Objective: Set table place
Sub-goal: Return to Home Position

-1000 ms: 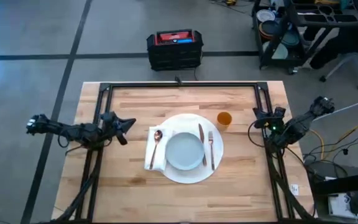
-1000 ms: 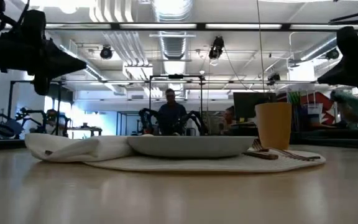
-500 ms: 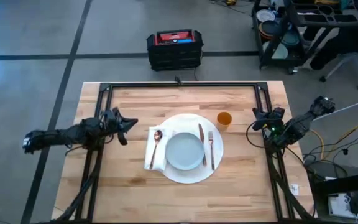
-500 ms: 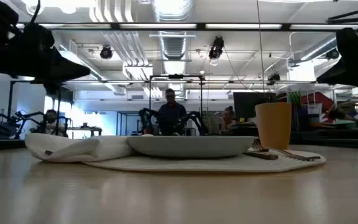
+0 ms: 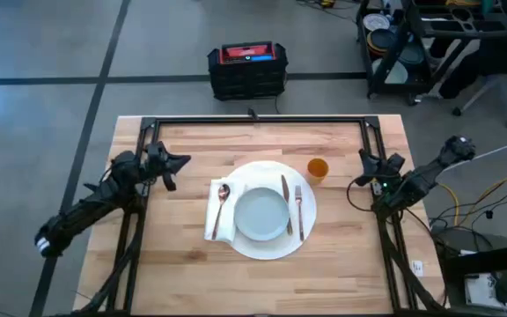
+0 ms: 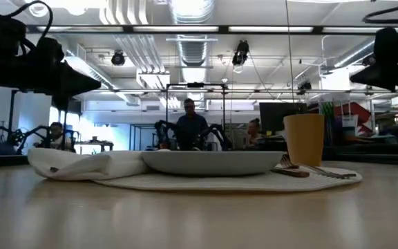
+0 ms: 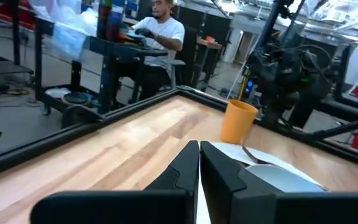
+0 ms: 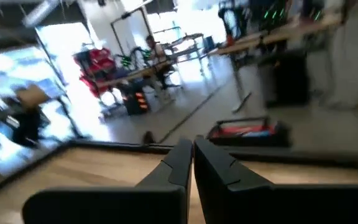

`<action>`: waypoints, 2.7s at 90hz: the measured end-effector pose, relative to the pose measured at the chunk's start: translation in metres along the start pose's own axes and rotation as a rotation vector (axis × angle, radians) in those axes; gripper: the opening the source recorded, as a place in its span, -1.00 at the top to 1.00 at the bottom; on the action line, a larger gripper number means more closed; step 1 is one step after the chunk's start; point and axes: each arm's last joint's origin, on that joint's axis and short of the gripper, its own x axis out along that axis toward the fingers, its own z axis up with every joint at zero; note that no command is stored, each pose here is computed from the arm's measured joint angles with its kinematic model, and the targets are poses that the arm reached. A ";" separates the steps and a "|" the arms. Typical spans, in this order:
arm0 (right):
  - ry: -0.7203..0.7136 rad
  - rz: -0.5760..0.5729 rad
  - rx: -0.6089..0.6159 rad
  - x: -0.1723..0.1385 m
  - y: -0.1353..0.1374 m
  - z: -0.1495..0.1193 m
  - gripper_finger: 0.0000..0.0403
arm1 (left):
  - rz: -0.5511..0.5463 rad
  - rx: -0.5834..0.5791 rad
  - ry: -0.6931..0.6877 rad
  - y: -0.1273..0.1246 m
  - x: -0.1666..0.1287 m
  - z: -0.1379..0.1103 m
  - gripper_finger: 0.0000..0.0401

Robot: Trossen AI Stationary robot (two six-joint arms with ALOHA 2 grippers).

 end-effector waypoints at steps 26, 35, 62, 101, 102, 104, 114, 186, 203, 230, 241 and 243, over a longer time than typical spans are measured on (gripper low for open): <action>-0.097 -0.392 -0.087 0.011 -0.014 0.004 1.00 | 0.000 -0.009 0.007 0.000 0.000 -0.001 1.00; -0.147 -0.592 -0.077 0.015 -0.022 0.007 1.00 | 0.002 -0.013 0.013 0.001 0.001 -0.001 1.00; -0.252 -0.969 0.009 0.017 -0.039 0.011 1.00 | 0.027 0.023 0.075 0.004 0.005 -0.006 1.00; -0.083 -0.836 -0.083 0.029 -0.023 -0.001 1.00 | 0.030 0.014 0.083 0.004 0.005 -0.007 1.00; -0.085 -0.830 -0.081 0.029 -0.023 -0.001 1.00 | 0.030 0.015 0.081 0.004 0.005 -0.007 1.00; -0.090 -0.817 -0.083 0.030 -0.022 -0.002 1.00 | 0.029 0.016 0.077 0.004 0.005 -0.006 1.00; -0.179 -0.765 -0.072 0.029 -0.019 -0.001 1.00 | 0.063 0.028 0.059 0.004 0.004 -0.005 1.00; -0.078 -0.791 -0.079 0.027 -0.021 0.001 1.00 | 0.185 0.019 0.172 0.012 0.010 -0.016 1.00; -0.081 -0.786 -0.057 0.030 -0.014 0.013 1.00 | 0.203 -0.004 0.253 0.015 0.013 -0.024 1.00; -0.120 -0.779 0.048 0.027 -0.010 0.038 1.00 | 0.174 0.016 0.316 0.016 0.016 -0.029 1.00; -0.172 -0.784 0.175 0.018 -0.023 0.028 1.00 | 0.160 0.049 0.273 0.015 0.015 -0.025 1.00; -0.183 -0.783 0.200 0.016 -0.025 0.025 1.00 | 0.158 0.053 0.267 0.015 0.015 -0.024 1.00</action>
